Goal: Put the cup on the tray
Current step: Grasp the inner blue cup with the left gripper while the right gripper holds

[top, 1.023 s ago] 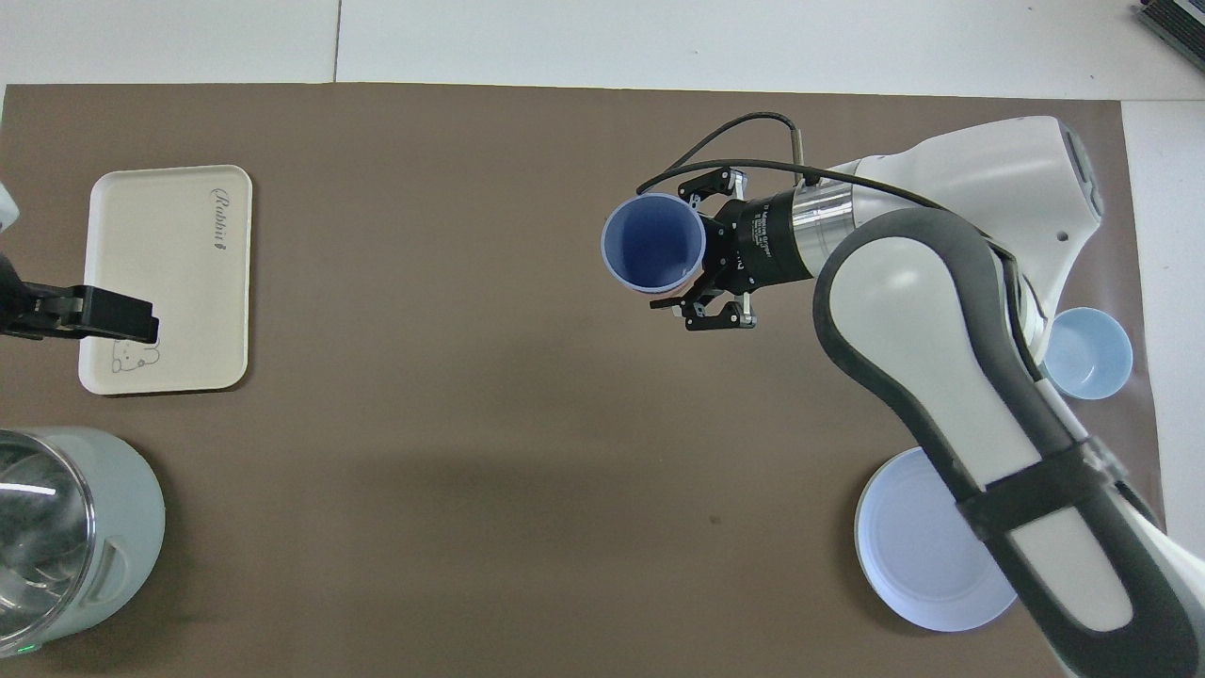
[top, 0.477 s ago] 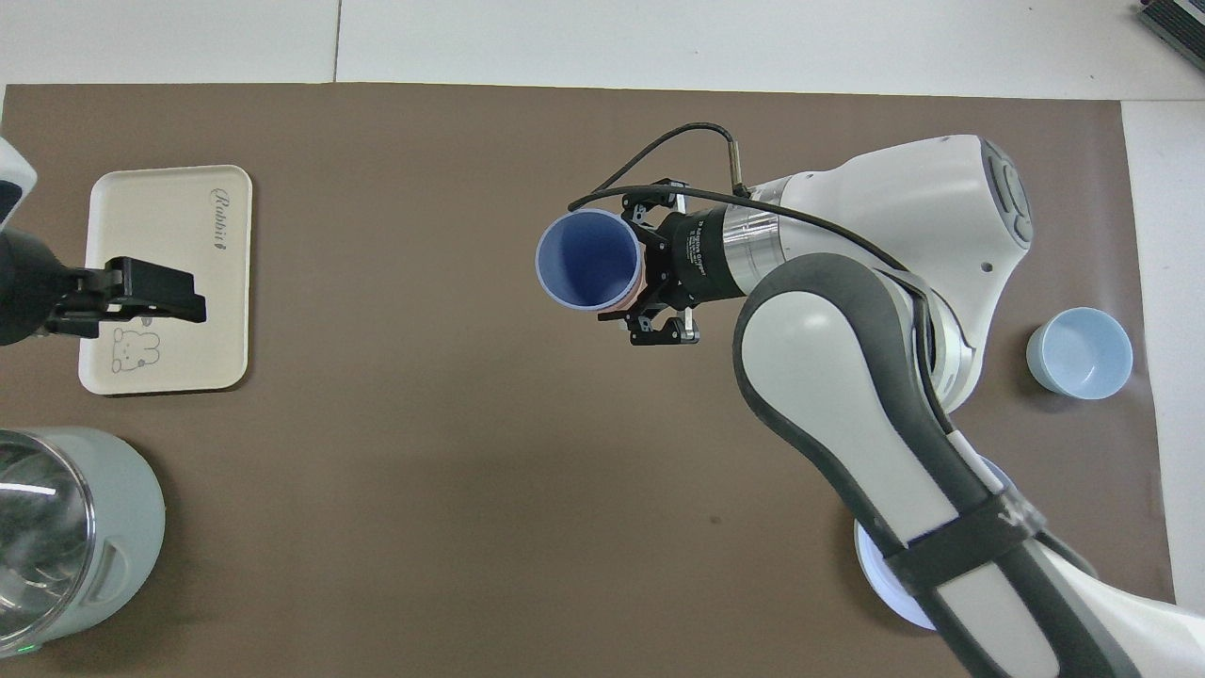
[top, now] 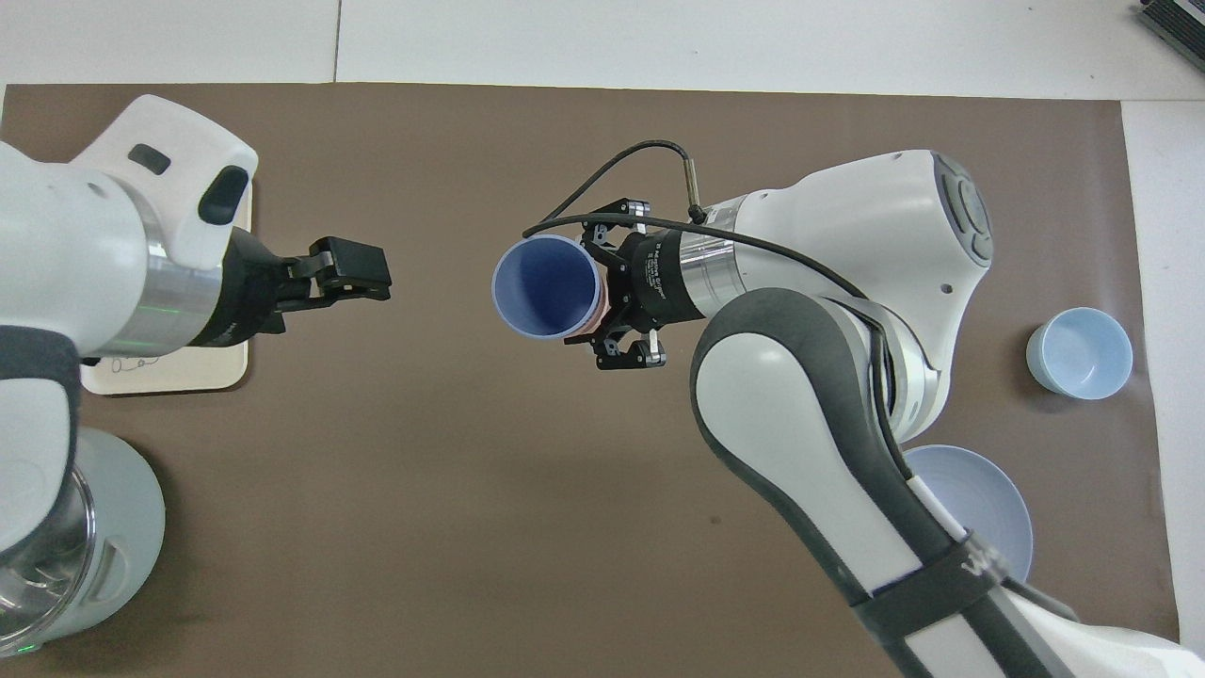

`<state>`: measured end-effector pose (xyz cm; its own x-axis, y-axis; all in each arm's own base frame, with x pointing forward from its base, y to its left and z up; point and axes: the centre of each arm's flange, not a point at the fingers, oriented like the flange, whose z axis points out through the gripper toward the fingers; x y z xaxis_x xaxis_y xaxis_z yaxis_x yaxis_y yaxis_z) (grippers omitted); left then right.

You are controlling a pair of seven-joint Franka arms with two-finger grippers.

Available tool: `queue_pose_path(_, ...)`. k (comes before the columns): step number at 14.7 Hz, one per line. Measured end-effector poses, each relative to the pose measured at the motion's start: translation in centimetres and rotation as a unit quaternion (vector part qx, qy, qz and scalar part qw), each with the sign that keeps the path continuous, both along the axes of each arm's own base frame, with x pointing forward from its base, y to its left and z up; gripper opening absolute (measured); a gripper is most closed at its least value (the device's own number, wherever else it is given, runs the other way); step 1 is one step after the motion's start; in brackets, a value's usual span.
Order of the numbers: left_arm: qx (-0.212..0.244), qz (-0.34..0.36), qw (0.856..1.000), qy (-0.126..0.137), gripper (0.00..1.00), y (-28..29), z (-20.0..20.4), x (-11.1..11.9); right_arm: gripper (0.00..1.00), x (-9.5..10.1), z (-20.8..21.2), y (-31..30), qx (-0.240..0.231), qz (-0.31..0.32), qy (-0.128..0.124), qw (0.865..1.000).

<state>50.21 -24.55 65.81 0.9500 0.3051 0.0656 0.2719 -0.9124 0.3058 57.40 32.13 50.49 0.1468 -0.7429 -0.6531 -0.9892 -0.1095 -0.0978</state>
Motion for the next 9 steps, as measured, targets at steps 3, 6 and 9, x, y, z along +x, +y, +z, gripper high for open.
queue_pose_path(3,-0.018,0.016,1.0,-0.004,0.96,-1.3,0.6,-0.3,0.78,0.0,0.0,0.0,0.0,0.0,0.0,1.0)
queue_pose_path(6,-0.039,0.025,0.999,-0.021,0.84,-4.8,-0.4,-1.0,0.78,0.0,0.0,-0.1,0.0,0.0,0.0,1.0)
queue_pose_path(9,-0.042,0.022,0.999,-0.02,0.7,-6.4,-2.5,-1.2,0.78,0.1,0.0,-0.2,0.0,-0.001,0.0,1.0)
